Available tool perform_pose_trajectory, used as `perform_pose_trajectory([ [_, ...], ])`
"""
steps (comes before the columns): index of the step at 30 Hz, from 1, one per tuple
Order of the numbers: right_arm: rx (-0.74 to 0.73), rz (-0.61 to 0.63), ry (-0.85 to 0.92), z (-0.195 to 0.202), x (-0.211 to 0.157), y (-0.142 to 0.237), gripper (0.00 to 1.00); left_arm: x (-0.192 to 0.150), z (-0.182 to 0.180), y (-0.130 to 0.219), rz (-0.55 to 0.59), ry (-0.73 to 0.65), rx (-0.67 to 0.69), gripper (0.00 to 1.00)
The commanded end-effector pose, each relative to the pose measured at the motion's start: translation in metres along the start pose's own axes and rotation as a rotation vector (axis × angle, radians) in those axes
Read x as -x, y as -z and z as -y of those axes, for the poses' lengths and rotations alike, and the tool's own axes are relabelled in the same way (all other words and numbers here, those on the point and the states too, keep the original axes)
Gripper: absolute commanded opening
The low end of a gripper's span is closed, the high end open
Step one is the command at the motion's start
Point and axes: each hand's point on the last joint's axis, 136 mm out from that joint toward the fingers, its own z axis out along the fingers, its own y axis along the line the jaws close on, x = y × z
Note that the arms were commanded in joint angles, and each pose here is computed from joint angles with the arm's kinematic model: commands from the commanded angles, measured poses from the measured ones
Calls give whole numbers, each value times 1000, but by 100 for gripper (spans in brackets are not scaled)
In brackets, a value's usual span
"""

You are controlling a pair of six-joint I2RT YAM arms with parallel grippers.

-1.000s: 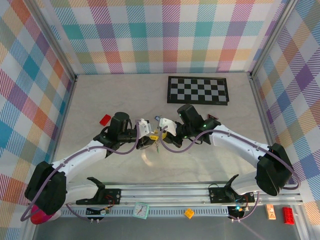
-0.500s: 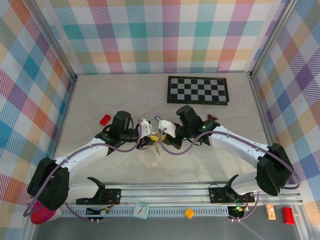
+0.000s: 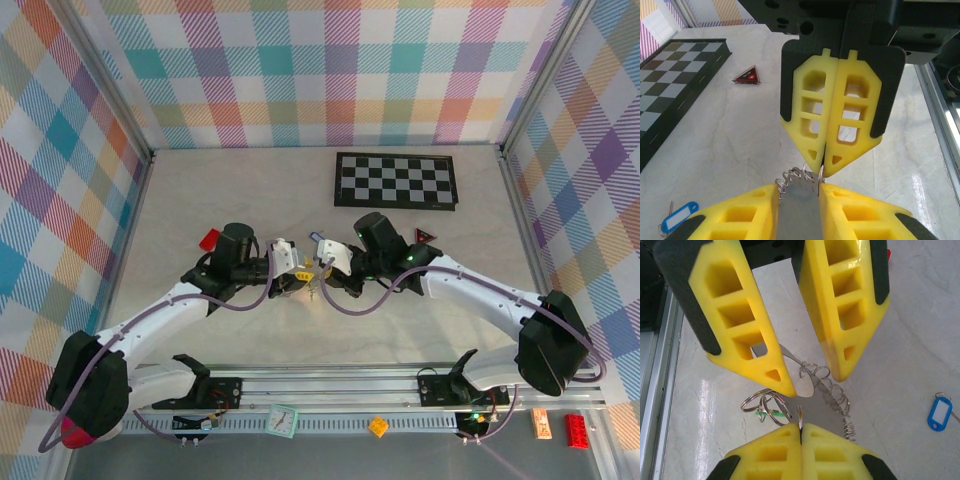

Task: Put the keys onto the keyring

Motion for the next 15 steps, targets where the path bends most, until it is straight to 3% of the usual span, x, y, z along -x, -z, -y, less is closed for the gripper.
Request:
perform_pose_trajectory([
  [1, 8, 66, 50, -3, 16, 4, 0, -4, 9, 2, 6, 27, -38, 28],
  [15, 29, 104, 63, -7, 26, 6, 0, -9, 9, -4, -42, 33, -97, 21],
])
